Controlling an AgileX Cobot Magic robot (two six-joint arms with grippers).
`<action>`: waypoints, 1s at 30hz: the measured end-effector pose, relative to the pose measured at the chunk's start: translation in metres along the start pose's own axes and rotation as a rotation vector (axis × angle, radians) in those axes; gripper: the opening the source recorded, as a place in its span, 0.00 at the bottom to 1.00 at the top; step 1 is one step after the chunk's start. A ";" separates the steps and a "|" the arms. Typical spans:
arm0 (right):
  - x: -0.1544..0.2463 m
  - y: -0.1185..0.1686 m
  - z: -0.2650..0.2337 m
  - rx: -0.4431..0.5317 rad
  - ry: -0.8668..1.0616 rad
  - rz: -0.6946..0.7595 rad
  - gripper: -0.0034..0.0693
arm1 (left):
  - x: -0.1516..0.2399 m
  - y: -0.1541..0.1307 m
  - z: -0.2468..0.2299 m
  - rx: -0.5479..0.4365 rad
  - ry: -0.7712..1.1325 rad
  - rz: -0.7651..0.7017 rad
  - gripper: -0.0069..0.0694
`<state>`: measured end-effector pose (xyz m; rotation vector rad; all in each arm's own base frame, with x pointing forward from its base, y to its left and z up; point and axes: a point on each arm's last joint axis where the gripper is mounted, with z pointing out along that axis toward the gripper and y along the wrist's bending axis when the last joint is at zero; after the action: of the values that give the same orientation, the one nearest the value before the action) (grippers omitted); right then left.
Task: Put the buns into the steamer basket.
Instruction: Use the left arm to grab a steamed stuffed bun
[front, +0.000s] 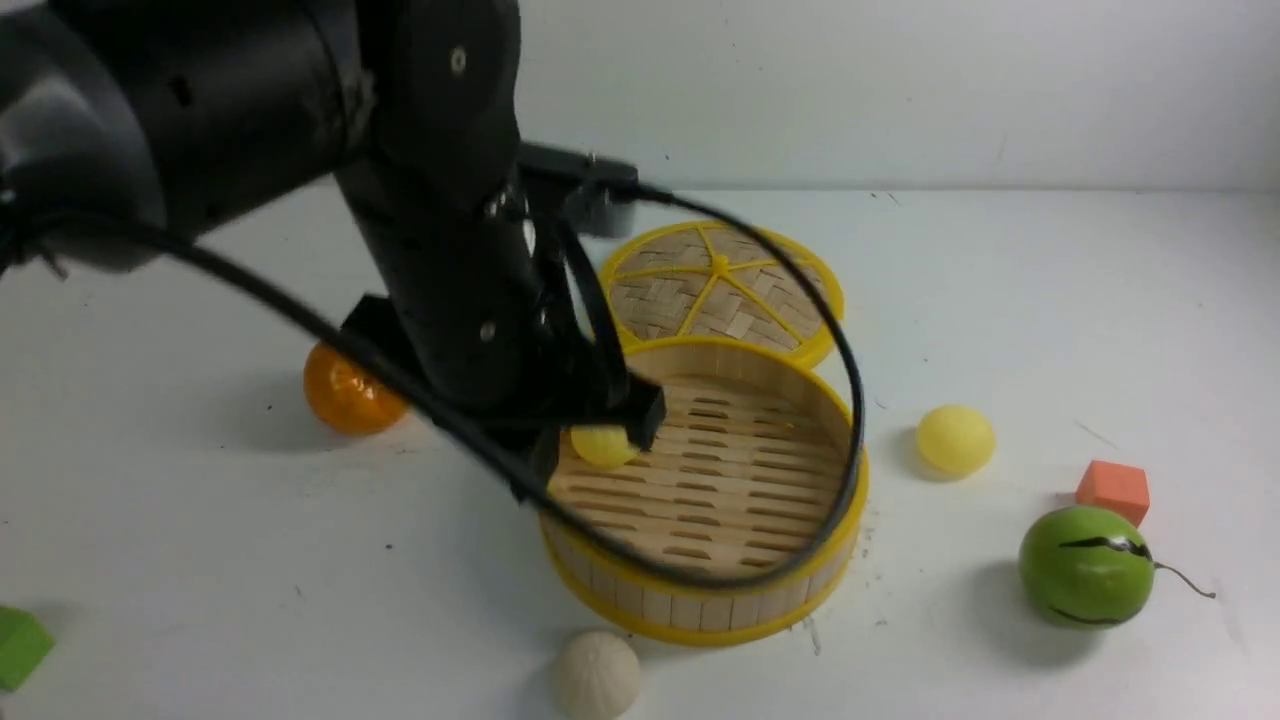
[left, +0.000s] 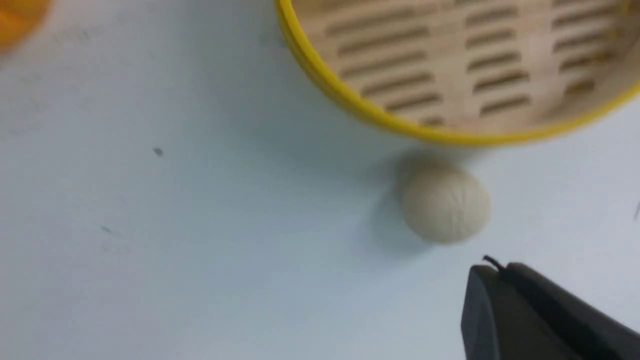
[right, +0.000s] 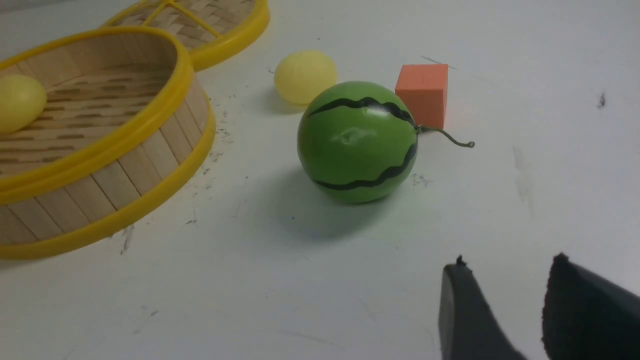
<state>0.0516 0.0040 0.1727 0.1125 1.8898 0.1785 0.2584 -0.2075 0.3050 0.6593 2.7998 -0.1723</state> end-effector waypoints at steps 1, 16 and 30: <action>0.000 0.000 0.000 0.000 0.000 0.000 0.38 | 0.010 -0.005 0.008 0.010 0.005 0.019 0.07; 0.000 0.000 0.000 0.000 0.000 0.000 0.38 | 0.036 -0.019 0.082 0.063 -0.118 0.054 0.37; 0.000 0.000 0.000 0.000 0.000 0.000 0.38 | 0.015 -0.016 0.104 -0.027 -0.178 0.091 0.41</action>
<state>0.0516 0.0040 0.1727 0.1124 1.8895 0.1785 0.2609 -0.2335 0.2016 0.7259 2.5924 -0.1669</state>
